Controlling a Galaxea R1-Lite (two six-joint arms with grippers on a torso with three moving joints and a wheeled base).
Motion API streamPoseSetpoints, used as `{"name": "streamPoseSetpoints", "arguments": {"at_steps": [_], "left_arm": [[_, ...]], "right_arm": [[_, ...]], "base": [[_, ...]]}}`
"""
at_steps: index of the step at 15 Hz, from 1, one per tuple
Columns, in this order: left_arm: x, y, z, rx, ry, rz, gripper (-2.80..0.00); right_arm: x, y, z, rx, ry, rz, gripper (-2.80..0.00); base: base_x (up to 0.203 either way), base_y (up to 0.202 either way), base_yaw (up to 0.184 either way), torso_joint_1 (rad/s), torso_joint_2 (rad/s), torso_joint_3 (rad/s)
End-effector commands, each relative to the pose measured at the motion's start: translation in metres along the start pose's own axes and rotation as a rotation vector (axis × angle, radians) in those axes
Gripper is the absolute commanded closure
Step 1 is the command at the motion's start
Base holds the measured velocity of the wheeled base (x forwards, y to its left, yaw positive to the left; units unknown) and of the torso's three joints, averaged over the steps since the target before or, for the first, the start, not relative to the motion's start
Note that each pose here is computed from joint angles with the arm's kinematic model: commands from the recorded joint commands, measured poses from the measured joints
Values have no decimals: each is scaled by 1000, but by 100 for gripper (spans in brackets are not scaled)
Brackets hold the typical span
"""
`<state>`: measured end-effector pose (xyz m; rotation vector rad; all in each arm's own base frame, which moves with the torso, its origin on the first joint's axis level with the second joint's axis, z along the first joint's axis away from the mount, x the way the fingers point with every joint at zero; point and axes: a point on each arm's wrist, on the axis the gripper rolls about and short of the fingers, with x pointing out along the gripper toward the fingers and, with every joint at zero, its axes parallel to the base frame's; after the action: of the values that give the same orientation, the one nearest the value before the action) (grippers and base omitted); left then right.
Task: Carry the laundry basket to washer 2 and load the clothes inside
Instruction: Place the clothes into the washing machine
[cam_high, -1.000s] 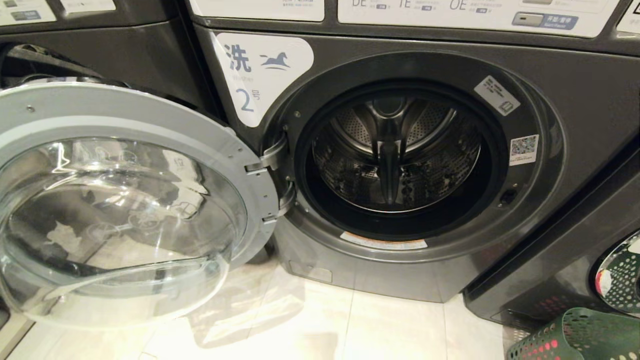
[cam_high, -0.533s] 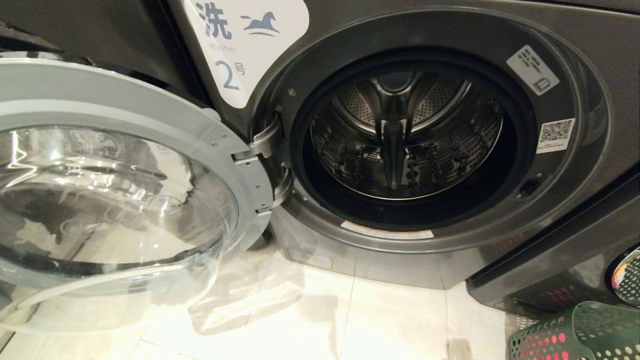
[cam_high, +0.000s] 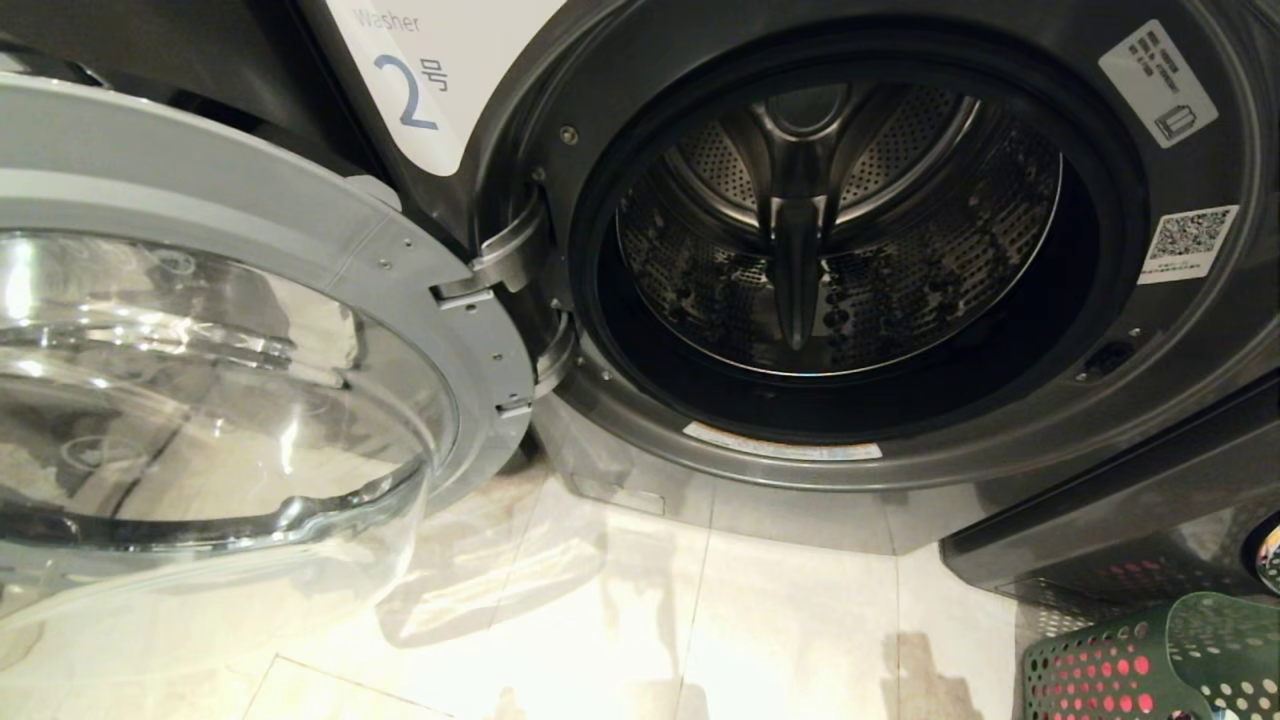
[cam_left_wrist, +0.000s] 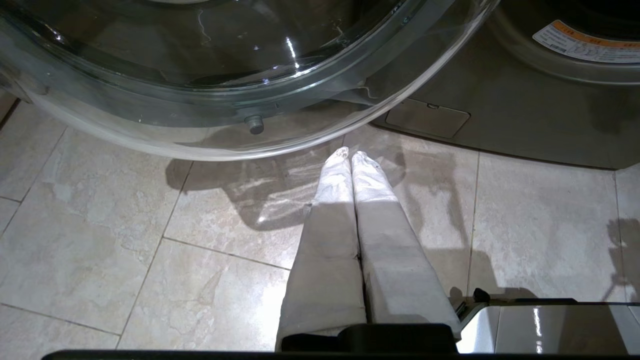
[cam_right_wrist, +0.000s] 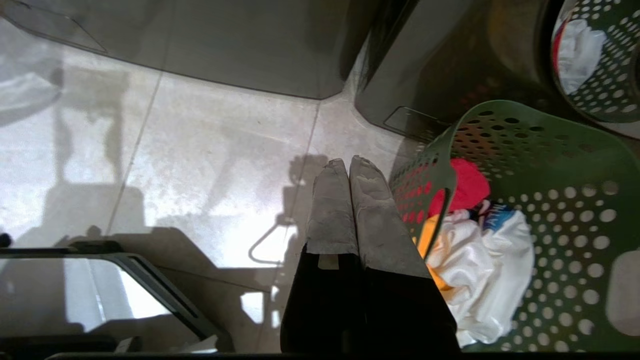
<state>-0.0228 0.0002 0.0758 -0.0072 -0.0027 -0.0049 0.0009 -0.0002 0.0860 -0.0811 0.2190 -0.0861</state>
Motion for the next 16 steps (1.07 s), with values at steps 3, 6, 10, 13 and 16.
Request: {"name": "streamPoseSetpoints", "arguments": {"at_steps": [3, 6, 10, 13, 16], "left_arm": [[0, 0, 0, 0, 3, 0, 0], [0, 0, 0, 0, 3, 2, 0], [0, 0, 0, 0, 3, 2, 0], [0, 0, 0, 0, 3, 0, 0], [0, 0, 0, 0, 3, 0, 0]], "right_arm": [[-12, -8, 66, -12, -35, -73, 0], [14, -12, 87, 119, 293, -166, 0], [65, -14, 72, 183, 695, -350, 0], [95, -16, 58, 252, 874, -451, 0], [127, -25, 44, 353, 981, -545, 0]], "base": [[0, 0, 0, 0, 0, 0], [0, 0, 0, 0, 0, 0], [0, 0, 0, 0, 0, 0], [0, 0, 0, 0, 0, 0], [0, 0, 0, 0, 0, 0]]}}
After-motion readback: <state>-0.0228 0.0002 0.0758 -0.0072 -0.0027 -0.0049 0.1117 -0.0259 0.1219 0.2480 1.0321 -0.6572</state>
